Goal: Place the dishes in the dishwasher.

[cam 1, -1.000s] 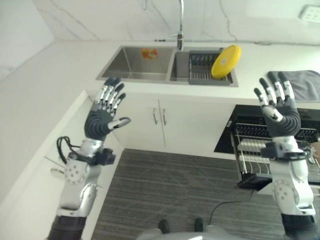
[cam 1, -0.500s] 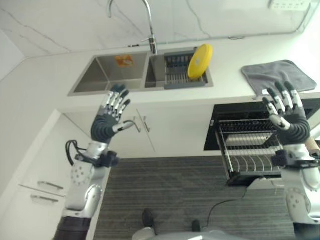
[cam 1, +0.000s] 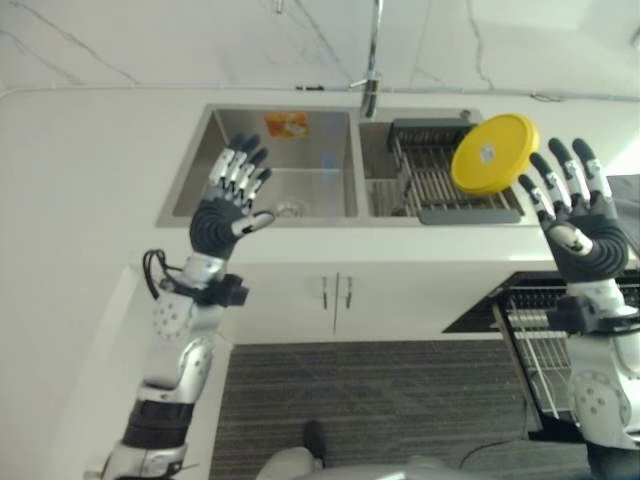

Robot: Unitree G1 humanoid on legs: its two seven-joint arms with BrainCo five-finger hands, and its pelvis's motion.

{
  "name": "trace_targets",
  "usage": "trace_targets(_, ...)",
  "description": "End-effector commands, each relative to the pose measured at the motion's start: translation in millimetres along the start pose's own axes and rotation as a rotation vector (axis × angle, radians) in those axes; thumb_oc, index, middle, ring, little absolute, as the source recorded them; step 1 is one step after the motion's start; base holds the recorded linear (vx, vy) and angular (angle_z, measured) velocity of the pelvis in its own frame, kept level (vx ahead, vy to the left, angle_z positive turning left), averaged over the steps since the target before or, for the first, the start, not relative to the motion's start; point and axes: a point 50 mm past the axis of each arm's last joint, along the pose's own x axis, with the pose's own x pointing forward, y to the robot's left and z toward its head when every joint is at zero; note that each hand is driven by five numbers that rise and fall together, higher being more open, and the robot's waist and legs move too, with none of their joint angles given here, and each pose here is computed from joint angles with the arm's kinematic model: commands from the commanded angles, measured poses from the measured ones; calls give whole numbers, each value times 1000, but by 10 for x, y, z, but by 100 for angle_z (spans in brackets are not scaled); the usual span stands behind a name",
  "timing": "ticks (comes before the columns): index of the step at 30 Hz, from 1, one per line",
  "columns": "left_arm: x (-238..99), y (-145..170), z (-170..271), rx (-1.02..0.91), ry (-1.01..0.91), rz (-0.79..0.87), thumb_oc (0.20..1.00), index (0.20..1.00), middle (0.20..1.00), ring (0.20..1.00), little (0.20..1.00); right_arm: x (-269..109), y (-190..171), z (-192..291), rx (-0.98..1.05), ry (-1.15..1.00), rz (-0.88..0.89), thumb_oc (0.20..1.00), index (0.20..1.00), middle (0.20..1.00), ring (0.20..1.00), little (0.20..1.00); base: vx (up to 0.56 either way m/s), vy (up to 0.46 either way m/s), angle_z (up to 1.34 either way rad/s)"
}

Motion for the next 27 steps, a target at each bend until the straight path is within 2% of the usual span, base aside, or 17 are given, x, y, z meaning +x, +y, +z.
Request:
trace_targets(1, -26, -32, 105, 64, -13, -13, 1000, 1000, 1000, 1000, 1000, 43, -39, 97, -34, -49, -11, 1000, 1000, 1000, 1000, 1000, 188, 190, 6)
trace_targets(8, -145, -9, 45, 68, 65, 25, 1000, 1000, 1000, 1000, 1000, -14, -2, 42, -71, 3, 15, 1000, 1000, 1000, 1000, 1000, 204, 170, 2)
trace_targets(14, -86, -11, 23, 94, 66, 37, 1000, 1000, 1000, 1000, 1000, 49, -60, 118, -98, -60, 6, 1000, 1000, 1000, 1000, 1000, 174, -126, -15)
trace_targets(18, -44, -57, -14, 80, 75, 20, 1000, 1000, 1000, 1000, 1000, 69, -16, 82, -82, -53, 16, 1000, 1000, 1000, 1000, 1000, 237, -347, 32)
trace_targets(22, -38, -53, 24, 26, 64, 17, 1000, 1000, 1000, 1000, 1000, 84, -13, 94, -167, -64, 27, 1000, 1000, 1000, 1000, 1000, 158, -476, 28)
trace_targets(25, -43, -38, 36, -38, 47, 42, 1000, 1000, 1000, 1000, 1000, 189, 54, 50, -112, -54, 67, 1000, 1000, 1000, 1000, 1000, 174, -476, 23)
trace_targets(27, -60, -68, 47, -41, 38, 31, 1000, 1000, 1000, 1000, 1000, 160, 32, 5, -36, -28, 11, 1000, 1000, 1000, 1000, 1000, 149, -469, 18)
